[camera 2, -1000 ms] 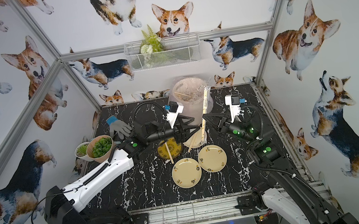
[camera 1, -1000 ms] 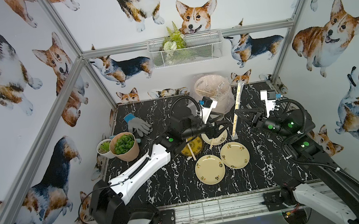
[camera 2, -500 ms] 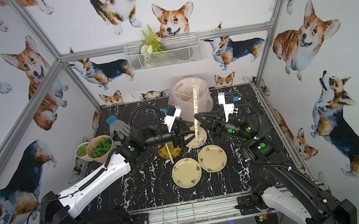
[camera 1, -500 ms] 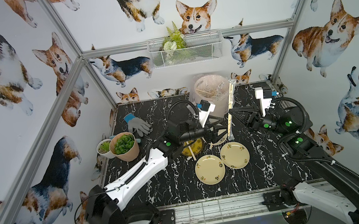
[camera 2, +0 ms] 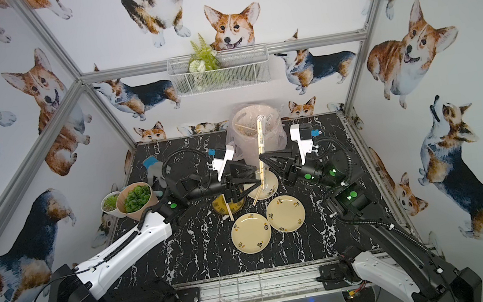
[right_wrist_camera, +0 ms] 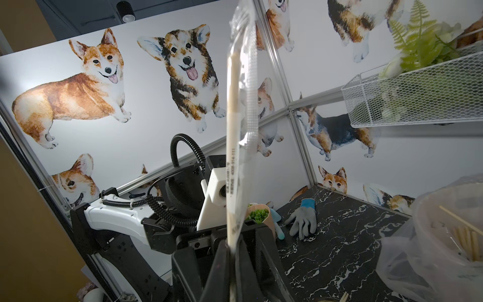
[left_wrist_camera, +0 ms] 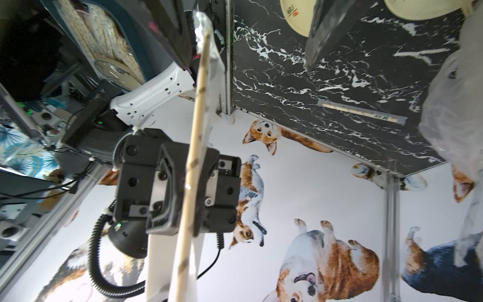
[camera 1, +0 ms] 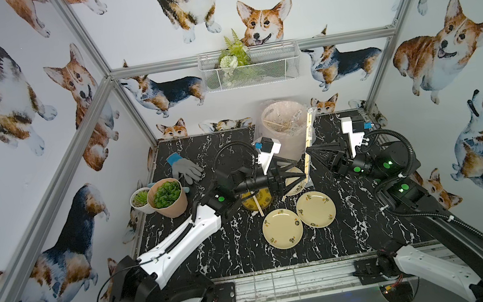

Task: Remove the packaging of disposable chopsticks
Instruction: Remove the packet bag from the disposable chopsticks.

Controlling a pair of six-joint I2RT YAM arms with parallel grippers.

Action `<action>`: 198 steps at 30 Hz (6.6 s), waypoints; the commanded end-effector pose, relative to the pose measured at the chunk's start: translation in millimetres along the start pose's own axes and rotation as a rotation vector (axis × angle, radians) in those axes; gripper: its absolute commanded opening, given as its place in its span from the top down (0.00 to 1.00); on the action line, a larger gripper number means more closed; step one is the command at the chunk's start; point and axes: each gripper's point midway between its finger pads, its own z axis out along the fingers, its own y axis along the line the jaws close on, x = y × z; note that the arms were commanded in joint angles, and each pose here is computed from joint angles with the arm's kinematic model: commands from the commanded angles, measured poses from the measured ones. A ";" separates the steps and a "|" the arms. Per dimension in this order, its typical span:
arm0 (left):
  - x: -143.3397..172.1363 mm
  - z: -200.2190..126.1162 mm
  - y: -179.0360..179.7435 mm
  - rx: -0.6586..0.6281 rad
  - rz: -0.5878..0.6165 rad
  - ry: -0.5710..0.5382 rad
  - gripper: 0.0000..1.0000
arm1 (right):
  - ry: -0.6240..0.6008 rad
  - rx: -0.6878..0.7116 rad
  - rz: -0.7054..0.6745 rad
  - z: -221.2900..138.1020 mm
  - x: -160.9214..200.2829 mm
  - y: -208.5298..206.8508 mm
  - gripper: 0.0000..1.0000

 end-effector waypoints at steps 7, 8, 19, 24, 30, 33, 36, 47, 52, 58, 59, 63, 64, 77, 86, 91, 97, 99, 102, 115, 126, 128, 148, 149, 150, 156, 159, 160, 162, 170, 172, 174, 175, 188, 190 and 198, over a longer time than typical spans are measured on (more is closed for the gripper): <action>-16.1 11.0 -14.9 0.133 -0.028 -0.043 0.82 | -0.009 0.005 -0.035 12.4 2.1 6.6 1.00; -16.3 10.9 -13.7 0.128 -0.032 -0.046 0.97 | -0.010 0.011 -0.033 12.2 2.3 5.6 1.00; 3.6 4.4 -23.6 0.127 0.026 0.070 1.00 | 0.153 -0.033 -0.110 19.0 -5.0 26.8 0.35; 9.3 -1.1 -27.6 0.115 0.058 0.104 1.00 | 0.221 -0.058 -0.084 30.0 -9.9 30.1 0.53; 8.2 -2.7 -32.2 0.123 0.060 0.102 1.00 | 0.216 -0.112 -0.076 33.9 -13.0 37.5 0.95; 1.7 -3.8 -23.7 0.055 0.051 0.066 1.00 | 0.213 -0.134 -0.046 35.5 -9.9 38.2 1.00; -10.3 -7.1 -23.8 0.028 0.070 -0.001 1.00 | 0.205 -0.146 0.016 36.9 1.1 32.1 1.00; -55.6 -25.8 -46.7 -0.003 0.203 -0.171 1.00 | 0.315 -0.163 0.221 36.6 95.6 18.5 1.00; -65.8 -28.3 -48.7 -0.009 0.218 -0.199 1.00 | 0.373 -0.163 0.276 32.5 130.2 19.7 1.00; -77.5 -40.2 -42.2 -0.069 0.227 -0.262 1.00 | 0.432 -0.115 0.285 17.2 154.2 13.5 1.00; -79.7 -43.4 -39.6 -0.088 0.223 -0.278 1.00 | 0.431 -0.100 0.279 14.0 156.0 12.0 1.00; -88.8 -56.0 -37.9 -0.108 0.219 -0.347 1.00 | 0.442 -0.068 0.274 6.0 164.3 7.6 1.00; -90.2 -56.7 -38.2 -0.104 0.215 -0.354 1.00 | 0.449 -0.077 0.280 5.7 166.3 8.8 1.00; -96.8 -56.3 -28.9 -0.132 0.202 -0.390 1.00 | 0.497 -0.177 0.349 18.1 183.4 28.6 1.00; -83.7 -58.1 -12.0 -0.198 0.145 -0.375 1.00 | 0.405 -0.013 0.130 13.2 135.8 19.9 0.30; -97.9 -77.3 2.8 -0.344 0.111 -0.466 1.00 | 0.373 0.003 0.061 4.4 133.3 18.6 0.47; -125.1 -83.3 -11.4 -0.300 0.080 -0.563 1.00 | 0.343 -0.101 0.142 19.1 143.2 23.4 1.00; -128.9 -80.6 -18.4 -0.250 0.067 -0.572 1.00 | 0.290 -0.155 0.139 26.9 132.4 30.7 1.00; -132.0 -77.9 -31.0 -0.156 0.043 -0.600 1.00 | 0.218 -0.223 0.114 36.3 115.3 39.5 1.00; -128.6 -66.0 -51.6 -0.003 0.017 -0.568 1.00 | 0.162 -0.311 0.062 53.5 85.3 55.5 1.00; -118.7 -57.9 -51.7 0.039 -0.013 -0.539 1.00 | 0.144 -0.293 0.019 57.9 74.0 55.2 1.00; -118.3 -58.6 -53.7 0.040 -0.006 -0.533 1.00 | 0.145 -0.291 0.009 57.4 73.7 54.8 1.00; -111.9 -56.0 -55.2 0.039 -0.008 -0.504 1.00 | 0.138 -0.307 -0.011 51.8 68.1 57.9 1.00; -112.7 -57.2 -55.2 0.034 -0.003 -0.510 1.00 | 0.139 -0.309 -0.010 51.1 68.0 58.6 1.00; -113.5 -58.2 -55.5 0.029 0.001 -0.514 1.00 | 0.144 -0.310 -0.007 50.5 69.4 58.8 1.00; -128.3 -66.0 -66.7 0.037 0.037 -0.559 1.00 | 0.165 -0.296 0.018 46.8 80.4 54.3 1.00; -133.8 -67.3 -70.8 0.047 0.047 -0.572 1.00 | 0.165 -0.300 0.030 46.4 82.8 53.9 1.00; -134.5 -67.3 -71.1 0.048 0.049 -0.574 1.00 | 0.164 -0.302 0.030 46.4 82.8 54.3 1.00; -132.7 -65.1 -67.3 0.042 0.042 -0.567 1.00 | 0.161 -0.304 0.029 46.5 81.5 54.7 1.00; -114.4 -53.4 -48.4 0.018 0.002 -0.521 1.00 | 0.135 -0.300 -0.009 45.3 68.1 60.2 1.00; -112.5 -52.0 -47.2 0.019 -0.003 -0.514 1.00 | 0.136 -0.292 -0.016 45.4 67.1 59.4 1.00; -112.2 -51.6 -48.5 0.025 -0.002 -0.511 1.00 | 0.133 -0.286 -0.020 45.0 66.1 58.9 1.00; -112.1 -51.3 -48.9 0.027 -0.003 -0.509 1.00 | 0.132 -0.284 -0.020 44.9 66.3 58.4 1.00; -126.6 -64.7 -63.0 -0.003 0.061 -0.547 1.00 | 0.165 -0.295 0.033 46.1 79.4 55.4 1.00; -126.9 -62.6 -64.5 0.010 0.059 -0.539 1.00 | 0.168 -0.293 0.033 46.1 80.1 55.0 1.00; -113.5 -48.6 -61.3 0.035 0.025 -0.507 1.00 | 0.147 -0.289 0.010 46.7 72.2 56.7 1.00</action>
